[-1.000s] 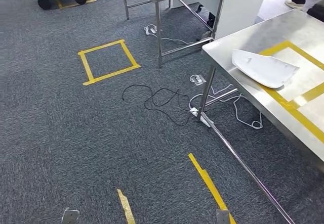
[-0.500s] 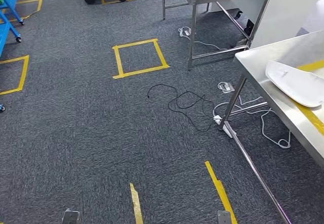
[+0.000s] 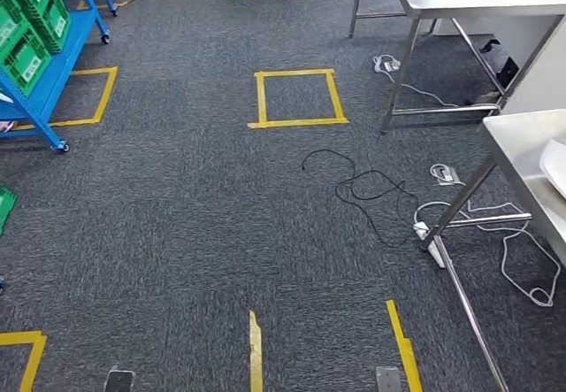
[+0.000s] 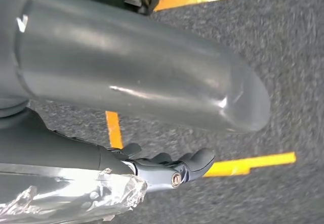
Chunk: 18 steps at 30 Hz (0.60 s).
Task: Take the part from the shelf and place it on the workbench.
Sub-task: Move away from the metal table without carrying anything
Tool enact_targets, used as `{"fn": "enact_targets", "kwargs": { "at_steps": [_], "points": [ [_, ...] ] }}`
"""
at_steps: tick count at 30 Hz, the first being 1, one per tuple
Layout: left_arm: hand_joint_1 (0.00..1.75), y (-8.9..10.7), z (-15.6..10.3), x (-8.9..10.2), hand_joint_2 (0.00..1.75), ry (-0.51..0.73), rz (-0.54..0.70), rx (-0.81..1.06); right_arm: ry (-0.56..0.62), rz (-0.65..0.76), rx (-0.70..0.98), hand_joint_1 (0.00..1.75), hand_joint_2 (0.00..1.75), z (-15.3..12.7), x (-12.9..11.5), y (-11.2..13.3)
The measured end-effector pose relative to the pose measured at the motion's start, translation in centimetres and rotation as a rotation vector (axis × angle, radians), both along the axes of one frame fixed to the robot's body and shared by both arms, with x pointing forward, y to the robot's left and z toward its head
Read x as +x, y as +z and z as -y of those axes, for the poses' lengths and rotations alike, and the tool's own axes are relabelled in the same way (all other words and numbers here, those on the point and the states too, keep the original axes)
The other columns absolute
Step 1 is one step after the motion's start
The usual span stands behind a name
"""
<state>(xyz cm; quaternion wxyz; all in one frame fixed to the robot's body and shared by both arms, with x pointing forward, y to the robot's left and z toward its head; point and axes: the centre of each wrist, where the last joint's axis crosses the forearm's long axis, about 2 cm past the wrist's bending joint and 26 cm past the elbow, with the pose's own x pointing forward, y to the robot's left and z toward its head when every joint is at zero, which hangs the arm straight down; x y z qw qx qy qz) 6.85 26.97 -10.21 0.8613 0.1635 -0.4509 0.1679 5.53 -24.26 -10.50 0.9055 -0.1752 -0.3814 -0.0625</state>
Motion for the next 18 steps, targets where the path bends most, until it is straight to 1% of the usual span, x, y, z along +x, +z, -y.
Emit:
{"fn": "enact_targets", "kwargs": {
  "at_steps": [4, 9, 18],
  "points": [
    [0.0, 0.04, 0.01, 0.19, 0.0, -0.002, 0.005, 0.001, 0.0, 0.0, -0.001, 0.0, 0.0, 0.02, -0.02, -0.01],
    [0.0, 0.0, 0.12, -0.11, 0.0, -0.009, 0.0, 0.0, -0.001, -0.006, -0.001, 0.0, 0.0, 0.05, -0.41, -0.06],
    [0.0, 0.07, 0.15, 0.3, 0.0, -0.002, 0.01, -0.005, 0.003, 0.001, -0.001, 0.0, 0.0, 0.21, -0.45, -0.09]
  ]
}}
